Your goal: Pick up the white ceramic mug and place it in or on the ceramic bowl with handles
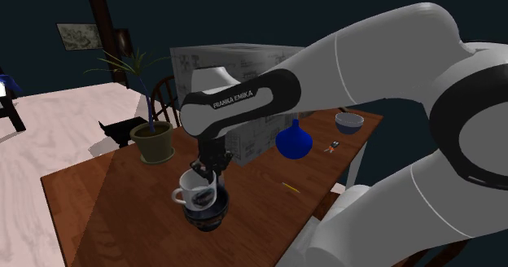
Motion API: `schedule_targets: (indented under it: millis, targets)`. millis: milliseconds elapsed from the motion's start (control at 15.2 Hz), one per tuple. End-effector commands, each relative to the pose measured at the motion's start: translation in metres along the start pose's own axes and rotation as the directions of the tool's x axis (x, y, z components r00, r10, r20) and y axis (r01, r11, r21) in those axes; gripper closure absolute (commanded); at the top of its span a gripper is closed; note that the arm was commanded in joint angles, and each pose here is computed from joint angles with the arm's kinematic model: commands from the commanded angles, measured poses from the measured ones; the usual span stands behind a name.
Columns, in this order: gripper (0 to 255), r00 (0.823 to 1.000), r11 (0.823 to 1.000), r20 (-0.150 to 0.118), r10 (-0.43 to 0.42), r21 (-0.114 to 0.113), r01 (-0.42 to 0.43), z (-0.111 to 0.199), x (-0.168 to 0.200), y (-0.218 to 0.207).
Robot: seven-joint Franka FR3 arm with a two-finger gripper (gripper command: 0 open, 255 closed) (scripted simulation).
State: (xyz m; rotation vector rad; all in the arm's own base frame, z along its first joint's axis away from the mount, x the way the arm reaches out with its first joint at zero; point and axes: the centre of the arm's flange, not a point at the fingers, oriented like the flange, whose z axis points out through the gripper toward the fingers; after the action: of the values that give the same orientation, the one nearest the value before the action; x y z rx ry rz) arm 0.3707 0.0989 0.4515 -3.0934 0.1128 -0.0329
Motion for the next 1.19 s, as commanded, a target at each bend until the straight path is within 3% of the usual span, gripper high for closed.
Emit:
schedule_targets:
  millis: [0, 528, 594, 924, 1122]
  targets:
    - [255, 1.0, 1.0, -0.001, 0.0, 0.0, 0.0, 0.014, 0.0, 0.0]
    - [255, 1.0, 1.0, -0.001, 0.0, 0.0, 0.0, 0.014, 0.0, 0.0]
    - [0, 1.0, 1.0, -0.001, 0.0, 0.0, 0.0, 0.014, 0.0, 0.0]
    - [0, 1.0, 1.0, -0.001, 0.0, 0.0, 0.0, 0.014, 0.0, 0.0]
    - [0, 1.0, 1.0, -0.001, 0.0, 0.0, 0.0, -0.025, 0.0, 0.0]
